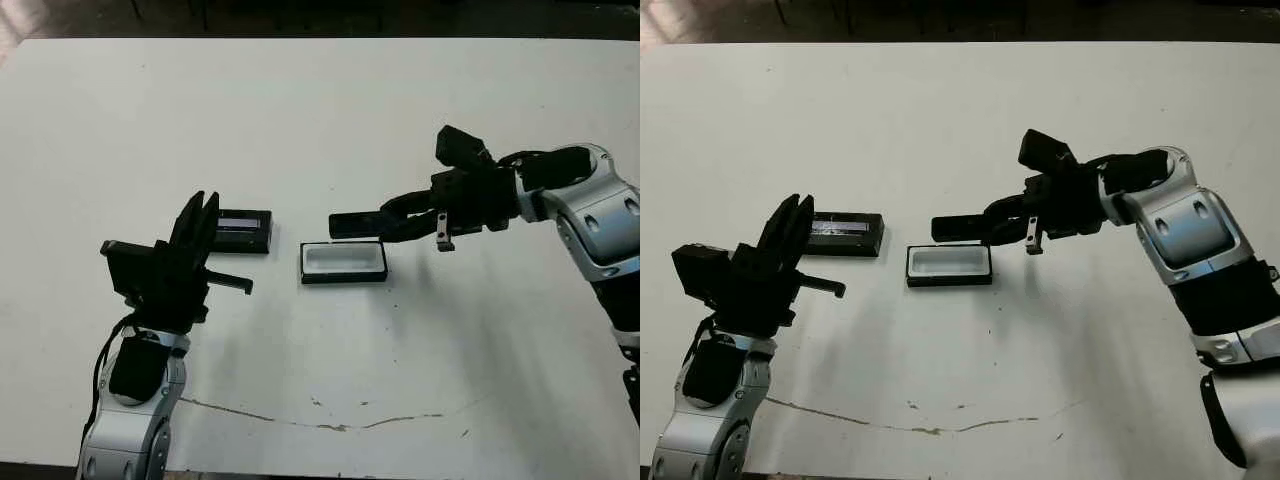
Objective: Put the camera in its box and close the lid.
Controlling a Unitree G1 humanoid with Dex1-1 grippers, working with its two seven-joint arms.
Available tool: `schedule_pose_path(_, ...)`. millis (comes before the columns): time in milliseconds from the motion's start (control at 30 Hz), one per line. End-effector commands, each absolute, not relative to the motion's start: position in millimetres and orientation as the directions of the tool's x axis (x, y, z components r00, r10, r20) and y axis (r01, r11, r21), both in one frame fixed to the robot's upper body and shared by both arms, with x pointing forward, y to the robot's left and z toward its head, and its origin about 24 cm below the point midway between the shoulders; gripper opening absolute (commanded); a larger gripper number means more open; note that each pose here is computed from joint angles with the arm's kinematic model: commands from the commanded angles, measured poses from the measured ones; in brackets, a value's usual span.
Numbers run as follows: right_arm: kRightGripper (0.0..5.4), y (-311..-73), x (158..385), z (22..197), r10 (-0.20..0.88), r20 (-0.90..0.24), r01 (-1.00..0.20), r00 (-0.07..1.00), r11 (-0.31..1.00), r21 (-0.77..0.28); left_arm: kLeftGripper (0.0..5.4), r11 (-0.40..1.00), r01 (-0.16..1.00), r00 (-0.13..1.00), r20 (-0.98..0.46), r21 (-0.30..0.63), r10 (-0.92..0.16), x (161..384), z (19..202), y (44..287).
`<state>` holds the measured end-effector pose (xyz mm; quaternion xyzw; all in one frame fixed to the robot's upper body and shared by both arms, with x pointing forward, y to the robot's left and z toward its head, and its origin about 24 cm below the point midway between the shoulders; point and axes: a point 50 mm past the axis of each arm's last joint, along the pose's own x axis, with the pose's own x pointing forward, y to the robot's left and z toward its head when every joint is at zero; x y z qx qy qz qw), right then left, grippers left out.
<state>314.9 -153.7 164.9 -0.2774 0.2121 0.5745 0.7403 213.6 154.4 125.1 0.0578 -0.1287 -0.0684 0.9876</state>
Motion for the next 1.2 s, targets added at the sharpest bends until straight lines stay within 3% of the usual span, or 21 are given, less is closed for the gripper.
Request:
schedule_pose_path(33, 0.07, -151, 312, 154.7, 0.722, -0.654, -0.974, 0.226, 0.168, -0.152, 0.0, 0.985, 0.113, 0.968, 0.209, 0.132, -0.139, 212, 118.4, 156)
schedule_pose_path(1200, 0.07, -139, 309, 139.9, 0.69, -0.694, -0.978, 0.206, 0.115, -0.175, 0.0, 0.986, 0.111, 0.969, 0.207, 0.126, -0.135, 210, 117.8, 155)
